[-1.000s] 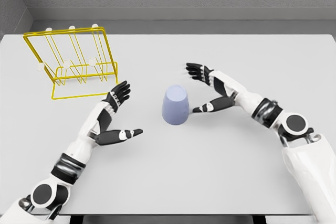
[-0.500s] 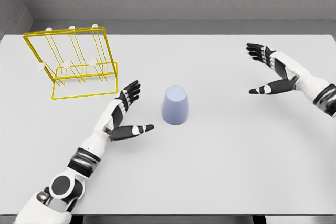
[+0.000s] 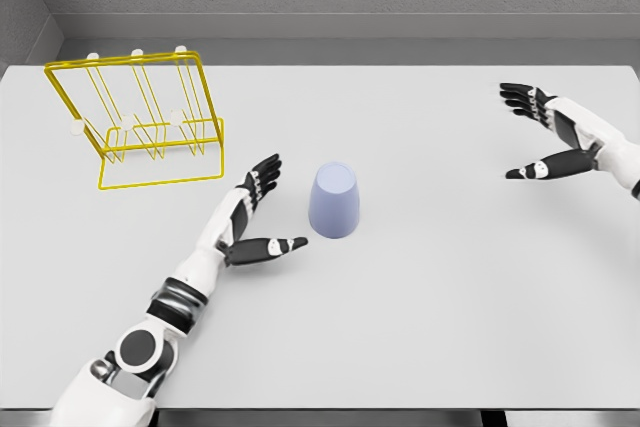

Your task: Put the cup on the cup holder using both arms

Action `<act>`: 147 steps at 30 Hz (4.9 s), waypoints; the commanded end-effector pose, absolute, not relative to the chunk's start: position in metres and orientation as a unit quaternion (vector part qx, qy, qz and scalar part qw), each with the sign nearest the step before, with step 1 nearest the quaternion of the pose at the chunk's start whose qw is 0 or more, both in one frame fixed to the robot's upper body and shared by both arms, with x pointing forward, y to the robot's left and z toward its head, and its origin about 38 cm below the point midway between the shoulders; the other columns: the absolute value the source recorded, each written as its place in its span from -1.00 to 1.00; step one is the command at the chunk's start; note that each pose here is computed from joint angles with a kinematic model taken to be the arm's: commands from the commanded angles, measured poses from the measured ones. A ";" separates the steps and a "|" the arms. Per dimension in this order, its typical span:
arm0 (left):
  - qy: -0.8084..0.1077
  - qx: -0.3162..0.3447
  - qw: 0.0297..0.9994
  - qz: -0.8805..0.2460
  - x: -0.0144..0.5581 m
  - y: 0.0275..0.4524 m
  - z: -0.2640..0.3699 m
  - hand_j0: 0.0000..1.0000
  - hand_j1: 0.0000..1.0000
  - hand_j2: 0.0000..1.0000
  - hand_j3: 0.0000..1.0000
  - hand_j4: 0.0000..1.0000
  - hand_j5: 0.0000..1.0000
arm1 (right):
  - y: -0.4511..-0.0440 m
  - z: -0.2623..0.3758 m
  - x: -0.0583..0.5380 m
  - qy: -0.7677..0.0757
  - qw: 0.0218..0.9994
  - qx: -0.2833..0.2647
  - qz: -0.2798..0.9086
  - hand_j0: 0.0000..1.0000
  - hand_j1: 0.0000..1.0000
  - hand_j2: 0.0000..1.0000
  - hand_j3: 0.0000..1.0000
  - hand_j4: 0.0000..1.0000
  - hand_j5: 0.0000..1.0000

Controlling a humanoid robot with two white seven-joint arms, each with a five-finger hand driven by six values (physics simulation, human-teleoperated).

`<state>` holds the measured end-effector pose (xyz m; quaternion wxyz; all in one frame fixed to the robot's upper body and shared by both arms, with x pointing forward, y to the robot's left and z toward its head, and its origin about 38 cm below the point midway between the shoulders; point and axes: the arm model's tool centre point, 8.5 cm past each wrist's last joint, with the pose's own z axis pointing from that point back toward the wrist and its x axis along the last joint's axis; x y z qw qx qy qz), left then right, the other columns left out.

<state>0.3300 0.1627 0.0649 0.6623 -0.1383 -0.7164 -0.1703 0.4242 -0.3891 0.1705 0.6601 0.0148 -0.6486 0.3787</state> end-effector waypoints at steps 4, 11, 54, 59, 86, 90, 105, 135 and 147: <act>-0.718 -0.146 0.660 -0.167 0.331 0.153 0.066 1.00 1.00 1.00 1.00 1.00 1.00 | -0.397 0.175 0.423 -0.644 0.663 0.007 0.381 1.00 1.00 1.00 1.00 1.00 1.00; -0.721 -0.147 0.656 -0.165 0.339 0.141 0.067 1.00 1.00 1.00 1.00 1.00 1.00 | -0.397 0.170 0.420 -0.640 0.667 0.009 0.381 1.00 1.00 1.00 1.00 1.00 1.00; -0.725 -0.155 0.648 -0.176 0.346 0.107 0.075 1.00 1.00 1.00 1.00 1.00 1.00 | -0.381 0.163 0.413 -0.671 0.608 0.020 0.424 1.00 1.00 1.00 1.00 1.00 1.00; -0.727 -0.156 0.645 -0.175 0.348 0.105 0.078 1.00 1.00 1.00 1.00 1.00 1.00 | -0.381 0.166 0.414 -0.673 0.606 0.018 0.424 1.00 1.00 1.00 1.00 1.00 1.00; -0.716 -0.152 0.657 -0.184 0.350 0.098 0.065 1.00 1.00 1.00 1.00 1.00 1.00 | -0.384 0.167 0.414 -0.672 0.607 0.015 0.423 1.00 1.00 1.00 1.00 1.00 1.00; -0.712 -0.151 0.661 -0.183 0.351 0.098 0.061 1.00 1.00 1.00 1.00 1.00 1.00 | -0.384 0.167 0.414 -0.673 0.607 0.016 0.423 1.00 1.00 1.00 1.00 1.00 1.00; -0.709 -0.152 0.665 -0.182 0.353 0.095 0.058 1.00 1.00 1.00 1.00 1.00 1.00 | -0.383 0.165 0.414 -0.672 0.608 0.017 0.422 1.00 1.00 1.00 1.00 1.00 1.00; -0.715 -0.156 0.656 -0.184 0.348 0.094 0.064 0.29 0.29 0.29 0.29 0.29 0.29 | -0.384 0.166 0.413 -0.672 0.608 0.017 0.422 1.00 1.00 1.00 1.00 1.00 1.00; -0.725 -0.158 0.646 -0.180 0.346 0.097 0.072 0.30 0.30 0.30 0.30 0.30 0.30 | -0.381 0.164 0.414 -0.673 0.607 0.020 0.422 1.00 1.00 1.00 1.00 1.00 1.00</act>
